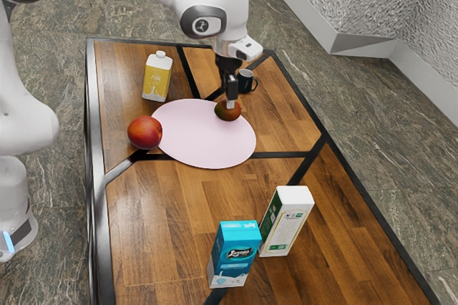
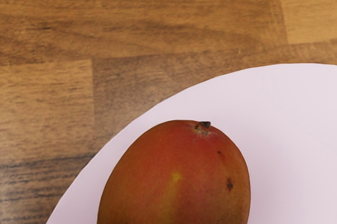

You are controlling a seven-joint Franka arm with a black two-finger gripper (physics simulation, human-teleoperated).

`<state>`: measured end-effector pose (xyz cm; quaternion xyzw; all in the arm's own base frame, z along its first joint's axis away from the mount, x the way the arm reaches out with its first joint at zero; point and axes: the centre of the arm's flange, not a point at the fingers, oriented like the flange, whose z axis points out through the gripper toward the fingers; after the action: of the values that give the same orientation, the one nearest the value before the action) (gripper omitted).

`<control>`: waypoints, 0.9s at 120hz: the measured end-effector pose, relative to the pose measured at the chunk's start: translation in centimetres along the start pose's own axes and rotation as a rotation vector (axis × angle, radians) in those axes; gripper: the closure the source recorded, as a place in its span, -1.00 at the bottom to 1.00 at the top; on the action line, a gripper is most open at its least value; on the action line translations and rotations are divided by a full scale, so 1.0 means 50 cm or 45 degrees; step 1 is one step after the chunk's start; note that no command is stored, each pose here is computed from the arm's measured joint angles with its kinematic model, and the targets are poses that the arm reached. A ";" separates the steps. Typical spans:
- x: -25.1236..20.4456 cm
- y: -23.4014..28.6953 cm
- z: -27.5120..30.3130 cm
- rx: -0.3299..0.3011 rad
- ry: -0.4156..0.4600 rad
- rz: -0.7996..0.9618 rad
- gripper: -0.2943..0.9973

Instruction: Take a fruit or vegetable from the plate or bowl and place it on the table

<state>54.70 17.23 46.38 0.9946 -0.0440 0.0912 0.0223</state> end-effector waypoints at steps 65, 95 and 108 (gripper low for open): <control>-0.026 -0.021 0.024 -0.013 -0.088 -0.017 -0.54; -0.019 -0.016 0.029 -0.018 -0.082 0.005 -0.54; -0.016 -0.013 0.039 -0.019 -0.082 0.014 -0.54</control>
<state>54.34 17.84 44.31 0.9966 -0.0506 0.0589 0.0277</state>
